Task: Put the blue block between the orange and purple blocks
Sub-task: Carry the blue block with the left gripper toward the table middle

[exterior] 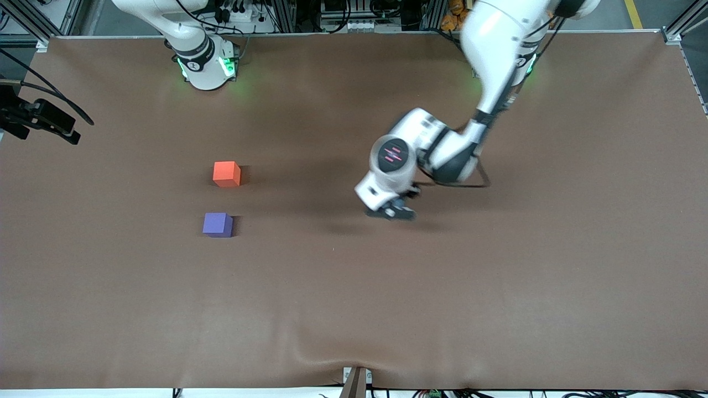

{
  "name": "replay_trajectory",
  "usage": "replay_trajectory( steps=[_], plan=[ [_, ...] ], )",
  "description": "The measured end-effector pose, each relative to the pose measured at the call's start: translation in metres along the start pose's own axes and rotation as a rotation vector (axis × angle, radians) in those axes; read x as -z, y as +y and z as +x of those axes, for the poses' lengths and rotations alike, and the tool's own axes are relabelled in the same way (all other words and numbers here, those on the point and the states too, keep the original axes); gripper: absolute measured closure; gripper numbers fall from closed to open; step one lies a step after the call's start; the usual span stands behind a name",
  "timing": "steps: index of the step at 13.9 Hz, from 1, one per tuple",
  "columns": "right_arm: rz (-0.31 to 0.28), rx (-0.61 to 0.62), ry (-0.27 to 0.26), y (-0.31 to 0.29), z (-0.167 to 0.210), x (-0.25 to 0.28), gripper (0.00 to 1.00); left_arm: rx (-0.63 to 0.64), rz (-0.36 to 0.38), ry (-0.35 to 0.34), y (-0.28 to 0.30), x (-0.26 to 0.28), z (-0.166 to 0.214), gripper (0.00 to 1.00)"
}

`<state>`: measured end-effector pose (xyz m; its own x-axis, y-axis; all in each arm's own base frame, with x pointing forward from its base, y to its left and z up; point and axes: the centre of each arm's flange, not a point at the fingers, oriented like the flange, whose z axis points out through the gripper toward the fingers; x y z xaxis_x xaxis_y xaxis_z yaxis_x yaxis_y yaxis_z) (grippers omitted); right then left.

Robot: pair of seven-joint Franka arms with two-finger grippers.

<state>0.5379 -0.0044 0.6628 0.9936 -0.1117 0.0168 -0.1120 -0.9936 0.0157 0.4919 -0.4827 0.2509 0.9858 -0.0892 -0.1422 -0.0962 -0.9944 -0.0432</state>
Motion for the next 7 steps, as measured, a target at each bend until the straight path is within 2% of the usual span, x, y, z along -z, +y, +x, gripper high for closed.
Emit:
replay_trajectory(
  steps=[3,7],
  plan=[
    [0.0,0.0,0.0,0.0,0.0,0.0,0.0,0.045,-0.049,-0.021,0.07,-0.015,-0.033,0.45],
    [0.0,0.0,0.0,0.0,0.0,0.0,0.0,0.013,-0.043,-0.029,0.109,-0.044,-0.06,0.45]
  ],
)
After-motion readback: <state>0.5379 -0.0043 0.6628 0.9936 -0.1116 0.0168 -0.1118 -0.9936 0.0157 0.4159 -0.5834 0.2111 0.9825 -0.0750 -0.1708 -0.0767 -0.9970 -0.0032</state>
